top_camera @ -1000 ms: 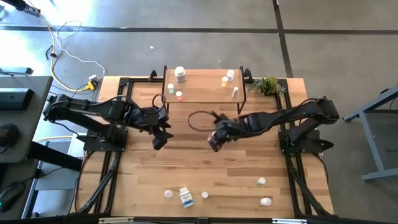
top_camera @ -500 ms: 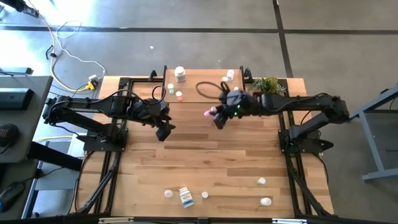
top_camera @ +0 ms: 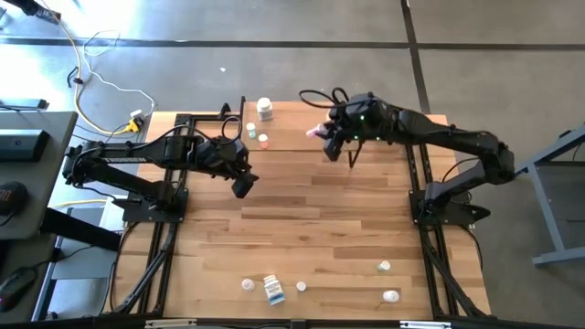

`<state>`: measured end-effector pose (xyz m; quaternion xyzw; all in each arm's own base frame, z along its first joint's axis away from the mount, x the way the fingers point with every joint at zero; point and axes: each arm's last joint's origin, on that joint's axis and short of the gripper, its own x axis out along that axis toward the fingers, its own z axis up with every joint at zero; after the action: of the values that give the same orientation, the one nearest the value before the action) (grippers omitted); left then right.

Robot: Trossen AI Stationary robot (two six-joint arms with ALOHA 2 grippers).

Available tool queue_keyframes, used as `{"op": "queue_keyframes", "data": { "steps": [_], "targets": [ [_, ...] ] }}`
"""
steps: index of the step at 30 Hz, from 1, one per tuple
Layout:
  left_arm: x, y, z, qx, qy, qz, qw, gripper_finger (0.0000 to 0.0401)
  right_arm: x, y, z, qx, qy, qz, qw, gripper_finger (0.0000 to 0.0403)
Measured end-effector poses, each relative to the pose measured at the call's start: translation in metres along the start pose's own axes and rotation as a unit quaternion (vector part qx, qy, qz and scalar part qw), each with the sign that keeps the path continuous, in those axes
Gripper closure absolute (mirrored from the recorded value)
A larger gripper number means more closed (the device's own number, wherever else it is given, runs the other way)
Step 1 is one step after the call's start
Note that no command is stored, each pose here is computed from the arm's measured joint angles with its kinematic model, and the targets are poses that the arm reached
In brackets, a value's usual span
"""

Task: Pick and place medicine bottles onto shelf by color
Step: Put the purple pill bottle on the shelf

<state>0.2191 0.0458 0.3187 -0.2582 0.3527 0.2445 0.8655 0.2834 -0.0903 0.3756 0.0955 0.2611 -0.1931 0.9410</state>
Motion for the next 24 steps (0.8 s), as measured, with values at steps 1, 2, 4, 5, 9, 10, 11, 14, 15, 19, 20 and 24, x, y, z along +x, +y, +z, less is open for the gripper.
{"op": "queue_keyframes", "data": {
  "steps": [1,2,4,5,9,10,11,14,15,19,20,24],
  "targets": [
    [0.000,0.000,0.000,0.000,0.000,0.000,1.000,0.0174,-0.002,-0.004,0.002,-0.009,0.007,-0.005,1.000,0.0300],
    [0.000,0.000,0.000,0.000,0.000,0.000,1.000,0.0174,-0.004,-0.007,0.003,-0.017,0.012,-0.010,1.000,0.0300],
    [0.000,0.000,0.000,0.000,0.000,0.000,1.000,0.0174,-0.005,-0.013,0.006,-0.026,0.017,-0.020,0.999,0.0300],
    [0.000,0.000,0.000,0.000,0.000,0.000,1.000,0.0174,-0.005,-0.017,0.004,-0.030,0.028,-0.025,0.999,0.0300],
    [0.000,0.000,0.000,-0.010,0.000,0.000,1.000,0.0174,0.000,-0.027,-0.002,-0.036,0.065,-0.037,0.997,0.0300],
    [0.000,0.000,0.000,-0.012,0.000,0.000,1.000,0.0174,0.002,-0.029,-0.004,-0.040,0.078,-0.039,0.995,0.0300],
    [0.000,0.000,0.000,-0.012,0.000,0.000,1.000,0.0174,0.004,-0.030,-0.006,-0.043,0.085,-0.039,0.995,0.0300],
    [0.000,0.000,0.000,-0.013,-0.002,0.000,1.000,0.0174,0.010,-0.034,-0.012,-0.046,0.121,-0.043,0.991,0.0300],
    [0.000,0.000,0.000,-0.013,-0.001,0.000,1.000,0.0174,0.012,-0.034,-0.013,-0.049,0.126,-0.043,0.990,0.0300],
    [0.002,0.000,0.000,-0.013,0.000,0.001,1.000,0.0174,0.023,-0.035,-0.019,-0.062,0.154,-0.042,0.985,0.0300],
    [0.002,0.000,0.000,-0.013,0.000,0.001,1.000,0.0174,0.027,-0.035,-0.020,-0.068,0.161,-0.041,0.984,0.0300],
    [0.003,-0.001,0.000,-0.013,0.001,0.002,1.000,0.0174,0.038,-0.035,-0.025,-0.090,0.180,-0.037,0.979,0.0300]
  ]
}}
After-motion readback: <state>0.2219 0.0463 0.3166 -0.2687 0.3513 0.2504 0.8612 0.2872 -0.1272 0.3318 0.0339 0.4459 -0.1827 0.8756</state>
